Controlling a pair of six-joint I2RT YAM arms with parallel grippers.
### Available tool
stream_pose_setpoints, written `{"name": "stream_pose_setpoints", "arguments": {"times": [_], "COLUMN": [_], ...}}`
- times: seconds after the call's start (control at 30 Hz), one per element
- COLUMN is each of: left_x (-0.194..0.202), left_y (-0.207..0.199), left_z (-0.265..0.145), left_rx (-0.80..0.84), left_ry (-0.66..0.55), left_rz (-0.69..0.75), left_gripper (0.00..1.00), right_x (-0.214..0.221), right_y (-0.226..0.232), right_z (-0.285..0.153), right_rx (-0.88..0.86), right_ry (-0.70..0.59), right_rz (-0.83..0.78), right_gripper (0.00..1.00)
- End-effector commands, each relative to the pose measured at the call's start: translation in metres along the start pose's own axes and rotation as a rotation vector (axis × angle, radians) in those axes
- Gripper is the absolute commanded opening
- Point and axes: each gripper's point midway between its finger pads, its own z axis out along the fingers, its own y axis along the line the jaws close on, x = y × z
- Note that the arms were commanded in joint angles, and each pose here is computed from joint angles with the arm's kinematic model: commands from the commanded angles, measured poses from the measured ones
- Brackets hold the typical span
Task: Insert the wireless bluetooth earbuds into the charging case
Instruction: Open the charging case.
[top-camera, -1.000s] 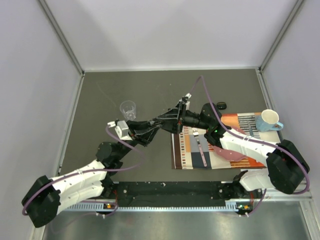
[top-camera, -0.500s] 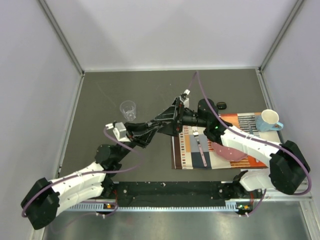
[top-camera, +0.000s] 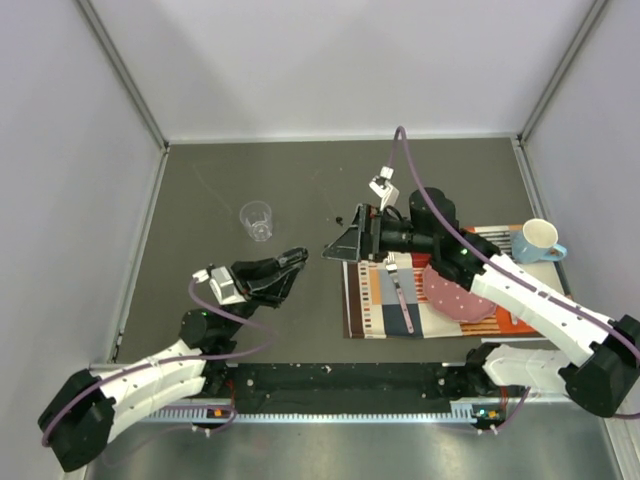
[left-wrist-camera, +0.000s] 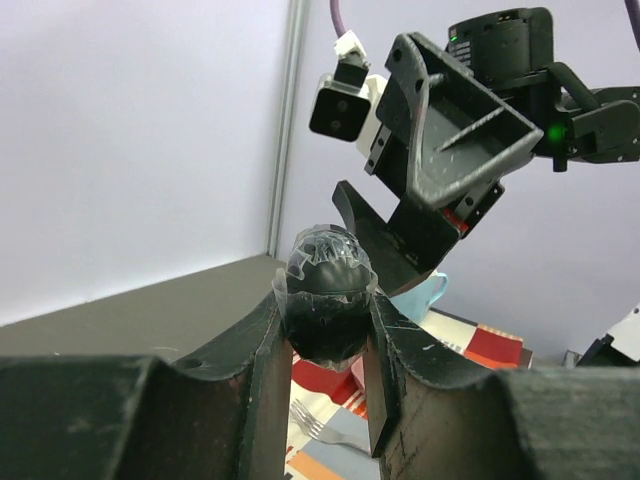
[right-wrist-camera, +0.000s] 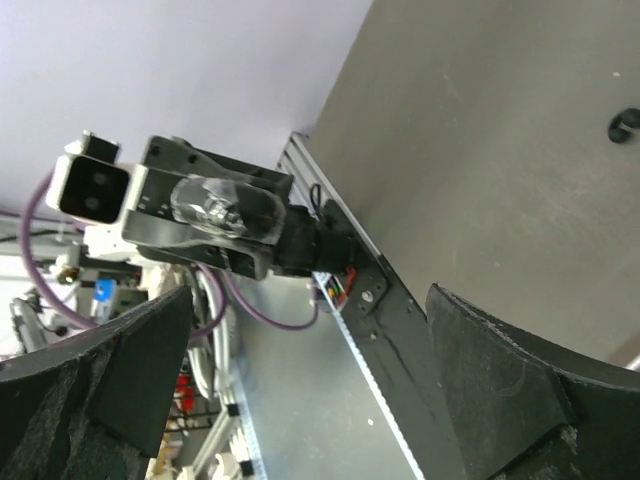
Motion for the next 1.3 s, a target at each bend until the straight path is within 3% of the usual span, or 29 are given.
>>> {"name": "stream_pose_setpoints", "arguments": {"times": [0.0, 0.9, 1.27], "left_x": [-0.013, 0.005, 0.010], "left_y": [-0.012, -0.039, -0.041], "left_z": [0.004, 0.018, 0.010], "left_rx": [0.070, 0.245, 0.256], "left_ry": [-0.048, 0.069, 0.103], "left_rz": [0.032, 0.054, 0.054], "left_gripper": [0.00, 0.00, 0.00], "right_x": [0.011, 0.015, 0.009], "right_y": [-0.003, 0.013, 0.029], "right_z": [-0.002, 0.029, 0.032], "right_rx": [0.034, -0.070, -0.193], "right_ry": [0.055, 0.116, 0.117], "right_rz": [-0.097, 0.075, 0.177], "right_gripper": [0.98, 0.97, 0.97]}}
